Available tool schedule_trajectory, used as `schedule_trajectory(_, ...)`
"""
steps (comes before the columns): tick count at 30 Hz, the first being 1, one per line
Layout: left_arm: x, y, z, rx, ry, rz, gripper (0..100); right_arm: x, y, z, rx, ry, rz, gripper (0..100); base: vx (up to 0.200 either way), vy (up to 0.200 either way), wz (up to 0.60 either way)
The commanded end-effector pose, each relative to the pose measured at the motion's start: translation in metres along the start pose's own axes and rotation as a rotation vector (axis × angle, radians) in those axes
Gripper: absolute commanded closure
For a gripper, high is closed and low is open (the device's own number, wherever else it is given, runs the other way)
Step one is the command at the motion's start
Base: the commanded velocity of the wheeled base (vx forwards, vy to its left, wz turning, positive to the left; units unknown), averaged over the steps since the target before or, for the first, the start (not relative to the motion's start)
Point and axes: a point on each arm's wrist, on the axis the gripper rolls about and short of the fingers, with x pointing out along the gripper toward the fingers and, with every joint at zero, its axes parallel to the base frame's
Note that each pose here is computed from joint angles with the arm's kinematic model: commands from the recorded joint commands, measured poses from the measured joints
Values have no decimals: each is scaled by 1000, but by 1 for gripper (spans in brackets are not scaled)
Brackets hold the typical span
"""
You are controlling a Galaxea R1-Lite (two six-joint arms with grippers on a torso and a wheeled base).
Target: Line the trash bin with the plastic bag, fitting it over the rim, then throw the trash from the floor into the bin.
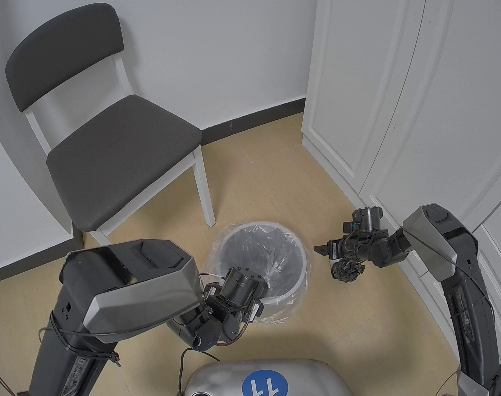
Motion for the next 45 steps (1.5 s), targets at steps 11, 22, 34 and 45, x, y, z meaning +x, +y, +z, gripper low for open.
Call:
schedule_trajectory(11, -52, 36, 43, -132, -136, 8, 0, 50, 38, -32, -89, 197, 12, 0, 0, 0, 0)
schedule_trajectory(22, -80, 59, 28, -180, -228, 12, 0, 49, 51, -32, -115, 204, -2, 0, 0, 0, 0)
schedule_trajectory(34, -91, 63, 25, -185, -240, 8, 0, -2, 6, -6, -72, 131, -98, 0, 0, 0, 0)
schedule_trajectory(45, -122, 76, 6, -212, -291, -2, 0, -103, 17, -17, -66, -118, -88, 0, 0, 0, 0)
